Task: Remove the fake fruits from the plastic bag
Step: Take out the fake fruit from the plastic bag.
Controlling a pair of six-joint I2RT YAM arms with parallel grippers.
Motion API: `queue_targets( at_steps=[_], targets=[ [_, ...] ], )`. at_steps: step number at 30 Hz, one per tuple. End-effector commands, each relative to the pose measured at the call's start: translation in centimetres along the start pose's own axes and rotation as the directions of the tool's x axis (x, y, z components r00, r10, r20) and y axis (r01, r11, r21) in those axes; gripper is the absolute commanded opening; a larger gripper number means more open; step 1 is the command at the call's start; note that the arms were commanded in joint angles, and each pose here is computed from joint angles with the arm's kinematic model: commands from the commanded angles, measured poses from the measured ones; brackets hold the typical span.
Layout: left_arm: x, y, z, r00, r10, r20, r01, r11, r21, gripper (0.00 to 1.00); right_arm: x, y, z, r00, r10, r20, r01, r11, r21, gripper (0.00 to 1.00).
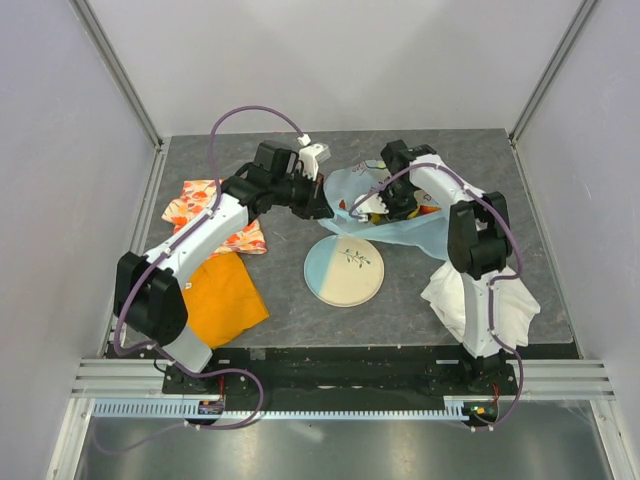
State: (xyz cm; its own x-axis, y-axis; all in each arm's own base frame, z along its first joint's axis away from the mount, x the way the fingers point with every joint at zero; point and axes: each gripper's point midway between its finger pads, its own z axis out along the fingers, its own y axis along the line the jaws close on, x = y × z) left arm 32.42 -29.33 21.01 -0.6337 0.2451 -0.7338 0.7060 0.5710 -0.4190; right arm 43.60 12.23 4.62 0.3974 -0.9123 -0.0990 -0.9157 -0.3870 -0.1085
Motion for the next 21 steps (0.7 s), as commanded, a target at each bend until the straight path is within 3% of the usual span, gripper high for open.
queue_targets(
  at_steps=[1,5,8,12,13,15,16,17,18,19,20,21],
  targets=[
    [-4.9,-0.1,-0.4,0.99,0.091,0.111,-0.089,0.996,-0.022,0.02,-4.3,-1.5,-11.1,0.988,0.001,0.156,-0.035,0.976,0.214,0.06],
    [-7.4,1.5,0.6,0.985,0.102,0.141,-0.088,0.991,-0.099,0.02,-7.5,0.6,-14.8,0.93,0.157,0.333,-0.226,0.957,0.18,0.04],
    [-10.2,2.6,0.5,0.973,0.145,0.179,-0.115,0.979,-0.166,0.02,-9.8,3.0,-16.0,0.829,0.334,0.448,-0.401,0.914,0.059,0.04],
    [-12.0,4.2,1.7,0.969,0.162,0.188,-0.123,0.971,-0.204,0.01,-12.4,5.1,-17.8,0.669,0.501,0.55,-0.549,0.831,-0.089,0.04],
    [-13.1,4.1,1.6,0.963,0.174,0.207,-0.131,0.97,-0.206,0.02,-13.5,5.5,-18.6,0.59,0.557,0.585,-0.587,0.793,-0.163,0.04],
    [-13.5,4.7,2.1,0.964,0.167,0.209,-0.121,0.969,-0.214,0.02,-15.0,5.3,-20.7,0.508,0.58,0.637,-0.604,0.767,-0.216,0.04],
    [-14.4,4.6,1.6,0.959,0.168,0.228,-0.117,0.968,-0.221,0.03,-16.5,5.3,-22.1,0.414,0.624,0.662,-0.614,0.729,-0.303,0.04],
    [-14.7,4.9,1.1,0.957,0.167,0.236,-0.109,0.965,-0.239,0.1,-17.2,5.0,-23.3,0.357,0.644,0.676,-0.623,0.704,-0.342,0.03],
    [-15.2,5.3,0.4,0.955,0.165,0.247,-0.101,0.962,-0.252,0.29,-17.8,3.9,-24.8,0.309,0.63,0.713,-0.626,0.699,-0.347,0.03],
    [-15.8,4.9,-0.8,0.948,0.167,0.27,-0.097,0.962,-0.255,0.42,-19.2,4.1,-26.4,0.185,0.702,0.688,-0.617,0.627,-0.474,0.03],
    [-16.4,4.8,-1.8,0.943,0.166,0.29,-0.089,0.961,-0.261,0.52,-19.8,2.9,-27.9,0.138,0.673,0.726,-0.608,0.637,-0.475,0.02],
    [-16.8,5.2,-3.2,0.937,0.164,0.309,-0.078,0.959,-0.272,0.7,-20.3,2.6,-28.0,0.08,0.7,0.709,-0.6,0.602,-0.527,0.02]
  ],
)
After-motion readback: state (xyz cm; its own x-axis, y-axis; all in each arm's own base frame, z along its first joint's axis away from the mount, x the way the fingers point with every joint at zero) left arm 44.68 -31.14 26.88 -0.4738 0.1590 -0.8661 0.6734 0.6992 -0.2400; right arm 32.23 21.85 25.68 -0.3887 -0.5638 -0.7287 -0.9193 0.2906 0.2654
